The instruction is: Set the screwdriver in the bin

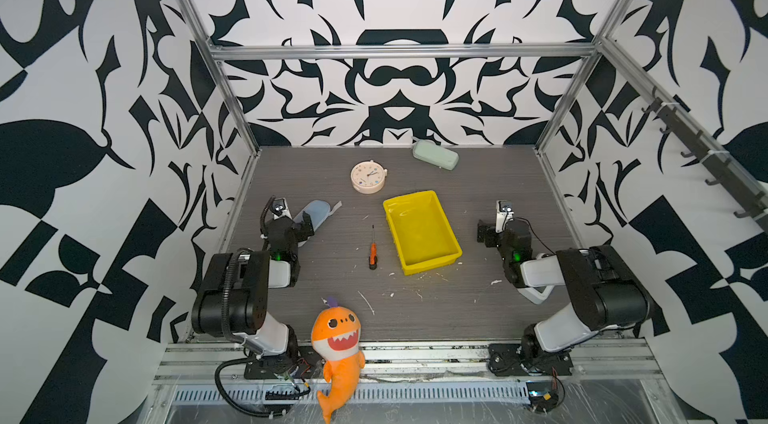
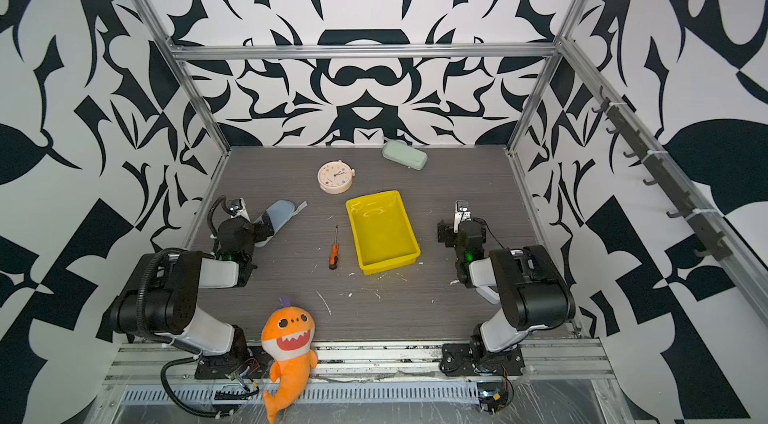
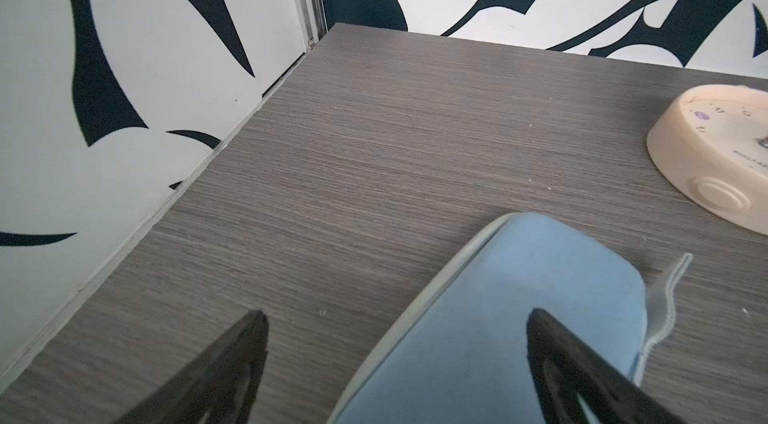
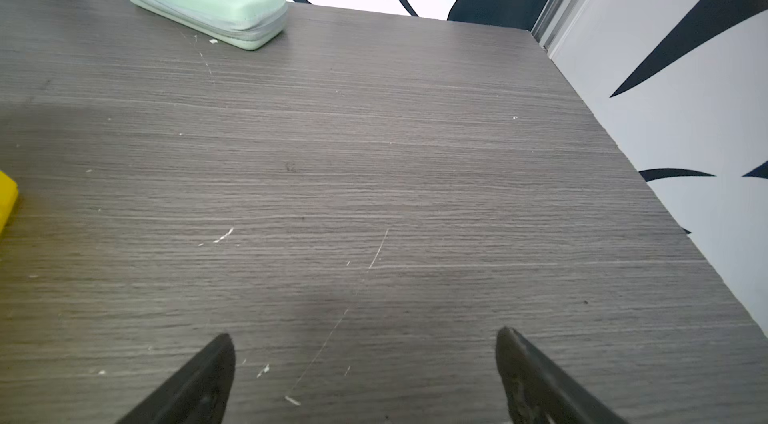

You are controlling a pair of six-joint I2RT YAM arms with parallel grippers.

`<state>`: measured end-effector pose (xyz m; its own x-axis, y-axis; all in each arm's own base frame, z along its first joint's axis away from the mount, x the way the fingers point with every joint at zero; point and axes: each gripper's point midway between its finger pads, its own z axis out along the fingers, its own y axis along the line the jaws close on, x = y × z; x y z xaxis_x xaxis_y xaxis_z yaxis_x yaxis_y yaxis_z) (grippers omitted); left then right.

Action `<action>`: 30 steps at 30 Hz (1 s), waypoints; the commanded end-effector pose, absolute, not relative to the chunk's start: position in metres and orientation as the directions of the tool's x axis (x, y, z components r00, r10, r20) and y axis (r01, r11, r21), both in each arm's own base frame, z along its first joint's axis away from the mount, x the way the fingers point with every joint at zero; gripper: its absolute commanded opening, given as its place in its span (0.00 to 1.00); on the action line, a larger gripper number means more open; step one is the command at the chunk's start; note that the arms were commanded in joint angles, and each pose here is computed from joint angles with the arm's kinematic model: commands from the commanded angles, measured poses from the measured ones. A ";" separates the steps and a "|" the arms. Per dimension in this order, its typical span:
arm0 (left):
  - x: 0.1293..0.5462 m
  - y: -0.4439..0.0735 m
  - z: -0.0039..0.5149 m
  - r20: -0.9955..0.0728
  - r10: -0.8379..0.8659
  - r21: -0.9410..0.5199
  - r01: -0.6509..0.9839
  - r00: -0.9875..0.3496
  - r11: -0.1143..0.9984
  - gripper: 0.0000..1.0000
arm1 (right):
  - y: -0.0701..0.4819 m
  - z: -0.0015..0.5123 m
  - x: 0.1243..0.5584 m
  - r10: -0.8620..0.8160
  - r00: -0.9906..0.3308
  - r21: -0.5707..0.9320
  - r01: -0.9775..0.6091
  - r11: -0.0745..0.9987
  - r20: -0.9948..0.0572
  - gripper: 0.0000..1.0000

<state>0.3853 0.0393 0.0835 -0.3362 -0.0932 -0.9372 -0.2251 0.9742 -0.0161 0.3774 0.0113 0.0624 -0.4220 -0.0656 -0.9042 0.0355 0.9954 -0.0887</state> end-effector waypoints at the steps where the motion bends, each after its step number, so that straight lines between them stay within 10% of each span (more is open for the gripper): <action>1: 0.391 0.038 0.090 -0.943 -0.096 -0.024 -0.222 -0.318 0.975 0.99 | 0.010 0.080 0.387 -0.051 -0.370 -0.074 0.049 0.996 -0.928 1.00; 30: 0.391 0.039 0.090 -0.943 -0.096 -0.023 -0.224 -0.318 0.974 1.00 | 0.014 0.080 0.386 -0.058 -0.369 -0.074 0.031 0.997 -0.927 1.00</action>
<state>0.3853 0.0392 0.0835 -0.3362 -0.0932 -0.9372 -0.2248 0.9743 -0.0163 0.3775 0.0121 0.0625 -0.4212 -0.0659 -0.9046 0.0312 0.9957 -0.0871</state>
